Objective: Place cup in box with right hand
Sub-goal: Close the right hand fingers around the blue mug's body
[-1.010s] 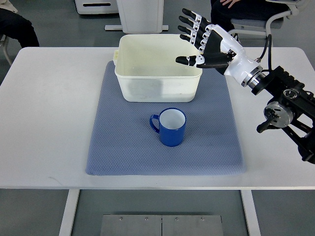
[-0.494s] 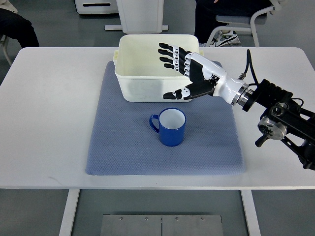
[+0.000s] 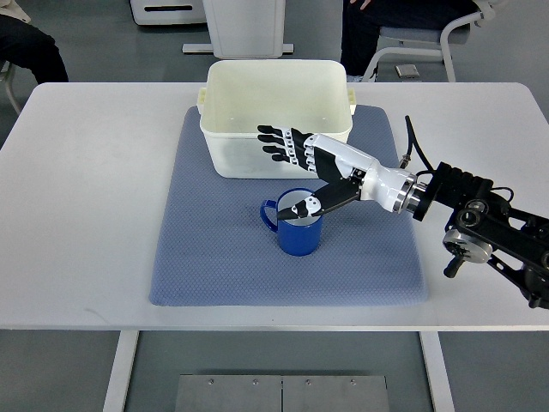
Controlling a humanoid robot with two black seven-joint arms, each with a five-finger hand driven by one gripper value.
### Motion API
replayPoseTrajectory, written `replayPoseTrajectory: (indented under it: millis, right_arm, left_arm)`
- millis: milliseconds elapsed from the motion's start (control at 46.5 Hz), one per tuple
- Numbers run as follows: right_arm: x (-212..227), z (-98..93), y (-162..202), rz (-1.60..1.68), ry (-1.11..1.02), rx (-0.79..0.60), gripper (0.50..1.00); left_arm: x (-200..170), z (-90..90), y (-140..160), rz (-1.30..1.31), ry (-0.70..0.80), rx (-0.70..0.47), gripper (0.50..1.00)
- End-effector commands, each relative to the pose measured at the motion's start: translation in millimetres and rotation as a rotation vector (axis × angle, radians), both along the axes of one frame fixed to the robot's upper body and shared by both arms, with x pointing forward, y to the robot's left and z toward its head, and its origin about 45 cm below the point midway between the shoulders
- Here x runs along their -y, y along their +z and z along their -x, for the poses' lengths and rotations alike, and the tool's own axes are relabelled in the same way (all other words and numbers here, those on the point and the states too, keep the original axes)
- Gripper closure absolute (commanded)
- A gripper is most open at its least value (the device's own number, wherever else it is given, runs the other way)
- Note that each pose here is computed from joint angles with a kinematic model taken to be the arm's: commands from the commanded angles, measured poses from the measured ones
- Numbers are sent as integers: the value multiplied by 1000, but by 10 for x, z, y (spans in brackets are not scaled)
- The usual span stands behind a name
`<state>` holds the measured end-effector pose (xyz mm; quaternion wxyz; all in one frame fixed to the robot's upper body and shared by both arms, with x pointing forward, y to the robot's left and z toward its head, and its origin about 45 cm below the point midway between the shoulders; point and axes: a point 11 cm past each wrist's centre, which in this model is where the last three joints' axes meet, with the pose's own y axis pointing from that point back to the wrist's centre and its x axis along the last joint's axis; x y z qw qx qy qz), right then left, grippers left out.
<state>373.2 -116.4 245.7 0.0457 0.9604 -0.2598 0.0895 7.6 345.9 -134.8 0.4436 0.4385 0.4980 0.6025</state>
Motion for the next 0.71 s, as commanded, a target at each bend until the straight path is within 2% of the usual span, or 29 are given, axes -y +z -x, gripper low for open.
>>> replayPoseTrajectory:
  millis: [0,494,688]
  right_arm:
    - [-3,19,-51,13,5,-8,505]
    - [207,-74,-340,52,-73,-51,505]
    - [222,-45,-398,50,-72,-58,507]
  left_arm:
    - [0,0,0,0,0,0,500]
    - [0,0,0,0,0,0,500]
    - [0,0,0,0,0,0,500]
